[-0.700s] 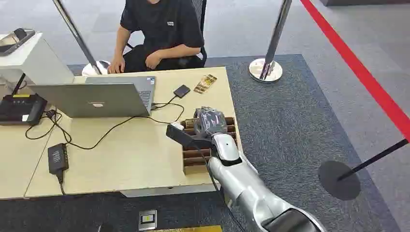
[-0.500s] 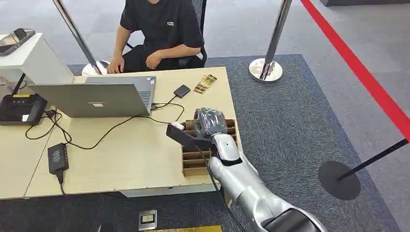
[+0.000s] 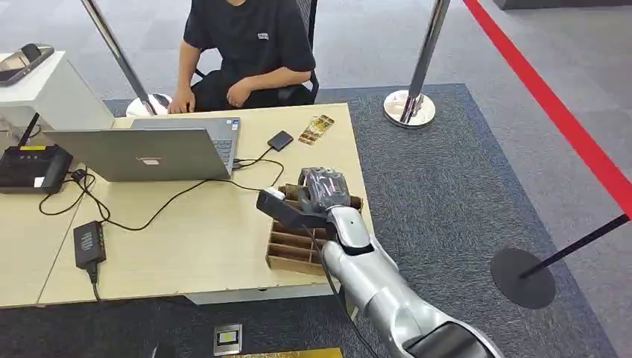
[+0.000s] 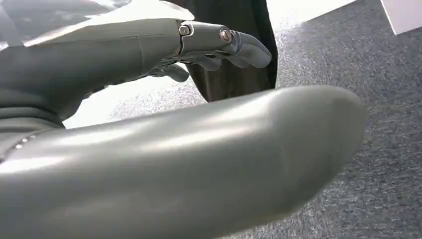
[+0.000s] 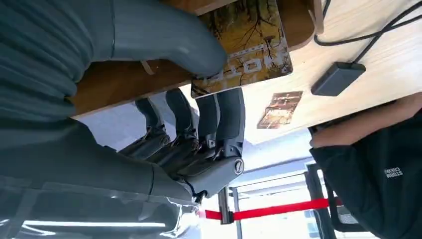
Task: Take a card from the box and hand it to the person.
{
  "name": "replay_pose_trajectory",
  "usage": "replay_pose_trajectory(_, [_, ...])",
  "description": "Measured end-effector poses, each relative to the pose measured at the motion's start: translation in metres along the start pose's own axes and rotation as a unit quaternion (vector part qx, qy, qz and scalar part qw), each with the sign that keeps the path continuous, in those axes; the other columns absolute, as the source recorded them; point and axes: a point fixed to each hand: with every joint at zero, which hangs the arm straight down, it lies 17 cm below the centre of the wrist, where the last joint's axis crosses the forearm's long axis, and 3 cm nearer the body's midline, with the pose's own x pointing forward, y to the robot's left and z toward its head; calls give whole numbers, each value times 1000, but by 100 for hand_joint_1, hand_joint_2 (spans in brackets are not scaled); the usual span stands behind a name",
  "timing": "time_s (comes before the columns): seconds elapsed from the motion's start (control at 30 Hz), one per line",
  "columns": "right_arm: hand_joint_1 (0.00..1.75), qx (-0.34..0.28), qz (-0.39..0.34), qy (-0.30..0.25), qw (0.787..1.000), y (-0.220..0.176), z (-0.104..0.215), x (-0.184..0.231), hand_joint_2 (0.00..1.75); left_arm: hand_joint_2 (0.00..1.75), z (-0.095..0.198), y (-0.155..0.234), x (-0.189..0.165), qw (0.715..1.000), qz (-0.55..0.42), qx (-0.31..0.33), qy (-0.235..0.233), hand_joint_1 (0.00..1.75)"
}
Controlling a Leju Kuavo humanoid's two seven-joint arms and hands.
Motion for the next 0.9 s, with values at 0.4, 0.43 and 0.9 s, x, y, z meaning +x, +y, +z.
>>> replay_pose_trajectory(0.4, [138, -1, -17, -9, 1000, -1, -1, 5, 175, 0, 0, 0, 0, 1000, 0, 0, 0, 0])
replay_pose_trajectory(0.43, [136, -1, -19, -9, 1000, -1, -1, 5, 175, 0, 0, 0, 0, 1000, 1, 0, 0, 0])
replay_pose_trajectory(0.9, [133, -14, -38, -17, 999, -10, -4, 13, 175, 0, 0, -1, -2, 1000, 1, 0, 2, 0])
